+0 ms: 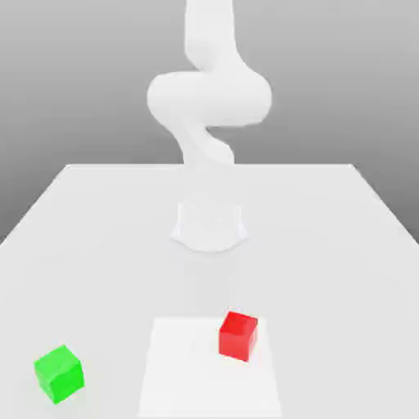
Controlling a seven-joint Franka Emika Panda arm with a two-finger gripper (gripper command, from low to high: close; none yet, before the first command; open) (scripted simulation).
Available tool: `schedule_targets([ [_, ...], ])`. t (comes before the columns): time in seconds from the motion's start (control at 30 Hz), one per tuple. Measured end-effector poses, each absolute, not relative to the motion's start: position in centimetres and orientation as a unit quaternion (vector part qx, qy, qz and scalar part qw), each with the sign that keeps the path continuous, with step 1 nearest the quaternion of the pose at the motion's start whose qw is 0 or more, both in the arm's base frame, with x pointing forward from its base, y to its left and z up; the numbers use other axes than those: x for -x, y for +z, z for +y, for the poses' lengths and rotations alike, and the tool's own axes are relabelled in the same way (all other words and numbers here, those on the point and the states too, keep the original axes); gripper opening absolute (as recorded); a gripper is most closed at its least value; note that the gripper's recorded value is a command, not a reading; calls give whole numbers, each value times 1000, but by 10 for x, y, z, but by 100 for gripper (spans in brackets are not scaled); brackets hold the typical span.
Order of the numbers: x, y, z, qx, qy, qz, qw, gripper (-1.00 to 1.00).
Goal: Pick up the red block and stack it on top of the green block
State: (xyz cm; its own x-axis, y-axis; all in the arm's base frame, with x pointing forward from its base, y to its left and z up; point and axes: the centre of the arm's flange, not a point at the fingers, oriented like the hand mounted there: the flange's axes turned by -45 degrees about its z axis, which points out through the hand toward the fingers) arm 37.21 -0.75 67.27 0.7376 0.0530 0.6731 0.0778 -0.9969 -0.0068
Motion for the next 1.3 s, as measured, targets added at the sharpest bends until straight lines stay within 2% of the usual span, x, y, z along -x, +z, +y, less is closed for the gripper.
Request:
schedule_targets([
  [0.23, -428, 550, -3, 947, -274, -159, 45, 0],
  [0.5, -445, 407, 27, 936, -175, -302, 52, 0],
  [0.73, -421, 298, 47, 900, -89, -425, 38, 0],
  [0.97, -379, 220, 48, 842, -12, -540, 5, 0],
  [1.3, -382, 190, 48, 829, -7, -560, -6, 0],
])
